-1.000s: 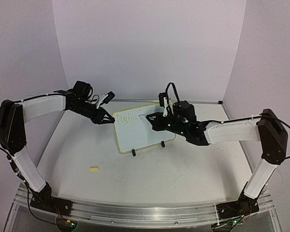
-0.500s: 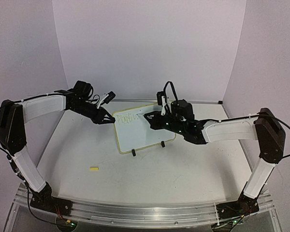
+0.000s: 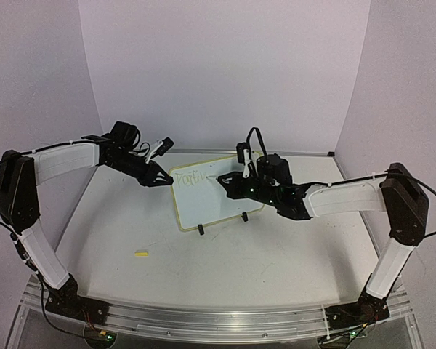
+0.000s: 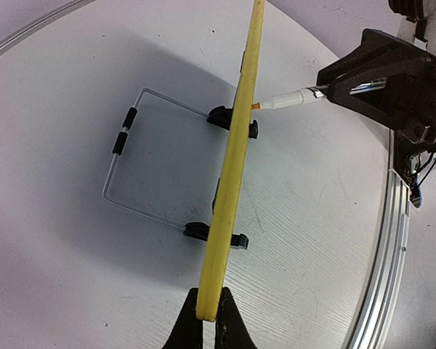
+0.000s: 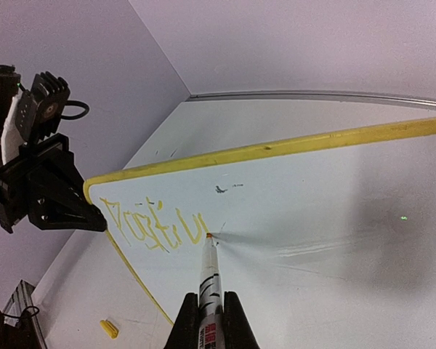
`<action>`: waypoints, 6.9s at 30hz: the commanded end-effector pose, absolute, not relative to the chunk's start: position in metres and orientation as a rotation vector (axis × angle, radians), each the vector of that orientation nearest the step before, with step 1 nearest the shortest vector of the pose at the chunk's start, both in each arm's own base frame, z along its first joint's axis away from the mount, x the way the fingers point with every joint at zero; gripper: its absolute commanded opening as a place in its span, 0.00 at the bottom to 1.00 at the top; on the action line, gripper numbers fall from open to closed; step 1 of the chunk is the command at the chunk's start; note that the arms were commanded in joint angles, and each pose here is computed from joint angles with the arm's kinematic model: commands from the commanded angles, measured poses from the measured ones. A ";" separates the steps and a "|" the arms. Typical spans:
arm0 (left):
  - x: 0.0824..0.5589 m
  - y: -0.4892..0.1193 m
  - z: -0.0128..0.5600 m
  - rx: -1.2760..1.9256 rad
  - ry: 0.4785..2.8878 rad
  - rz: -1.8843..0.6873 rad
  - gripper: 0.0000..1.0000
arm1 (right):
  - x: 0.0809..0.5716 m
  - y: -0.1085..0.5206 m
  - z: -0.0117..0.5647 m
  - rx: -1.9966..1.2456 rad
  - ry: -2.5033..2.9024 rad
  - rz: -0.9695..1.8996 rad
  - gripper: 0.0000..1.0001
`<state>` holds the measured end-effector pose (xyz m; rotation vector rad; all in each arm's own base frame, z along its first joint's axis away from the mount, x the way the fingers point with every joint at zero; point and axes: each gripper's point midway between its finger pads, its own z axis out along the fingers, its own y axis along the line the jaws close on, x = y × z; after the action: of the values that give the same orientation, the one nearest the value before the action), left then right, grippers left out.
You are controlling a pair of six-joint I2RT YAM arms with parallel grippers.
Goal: Write a sentence on the whiteboard
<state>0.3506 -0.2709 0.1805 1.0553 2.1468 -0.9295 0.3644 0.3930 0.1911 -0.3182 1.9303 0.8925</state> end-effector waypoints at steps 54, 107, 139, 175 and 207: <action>0.346 -0.270 0.167 1.089 2.205 -0.885 0.00 | 0.387 0.394 0.214 -0.260 1.868 0.870 0.00; 0.345 -0.271 0.170 1.092 2.198 -0.882 0.00 | 0.383 0.376 0.216 -0.197 1.824 0.850 0.00; 0.345 -0.271 0.170 1.094 2.199 -0.882 0.00 | 0.373 0.389 0.254 -0.283 1.702 0.957 0.00; 0.344 -0.272 0.170 1.097 2.196 -0.884 0.00 | 0.371 0.378 0.189 -0.233 1.871 0.896 0.00; 0.344 -0.272 0.172 1.098 2.193 -0.881 0.00 | 0.371 0.365 0.238 -0.206 1.757 0.876 0.00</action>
<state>0.3498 -0.2719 0.1806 1.0616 2.1439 -0.9296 0.3700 0.3736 0.1956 -0.2287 1.8657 0.8635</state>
